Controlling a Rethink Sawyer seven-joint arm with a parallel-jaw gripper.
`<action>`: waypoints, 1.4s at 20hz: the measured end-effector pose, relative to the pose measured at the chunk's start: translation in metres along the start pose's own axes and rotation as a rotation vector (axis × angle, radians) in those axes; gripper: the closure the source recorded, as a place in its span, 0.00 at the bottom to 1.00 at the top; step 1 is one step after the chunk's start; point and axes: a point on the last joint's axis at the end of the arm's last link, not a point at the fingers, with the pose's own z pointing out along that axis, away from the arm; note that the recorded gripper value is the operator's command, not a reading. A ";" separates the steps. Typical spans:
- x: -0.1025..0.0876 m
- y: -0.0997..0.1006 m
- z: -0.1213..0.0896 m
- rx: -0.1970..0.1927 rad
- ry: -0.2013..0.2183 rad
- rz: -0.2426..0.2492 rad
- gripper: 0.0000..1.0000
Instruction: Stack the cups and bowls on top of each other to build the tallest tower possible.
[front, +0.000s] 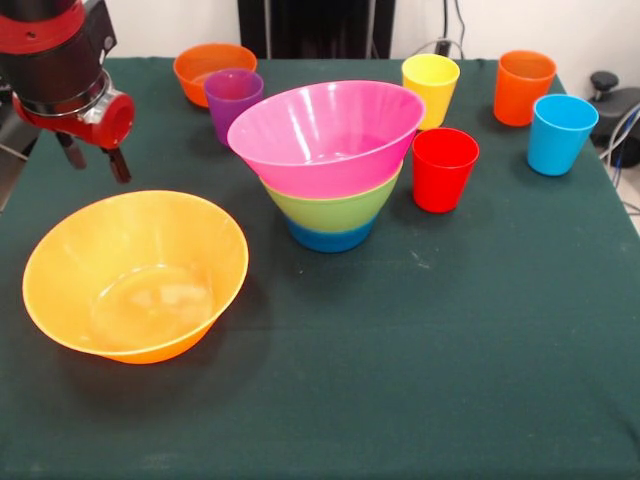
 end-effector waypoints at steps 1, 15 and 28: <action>0.000 0.000 0.000 0.000 0.001 0.000 0.00; -0.003 0.010 -0.004 0.004 0.004 -0.012 0.00; -0.015 0.026 -0.007 0.014 0.013 -0.029 0.00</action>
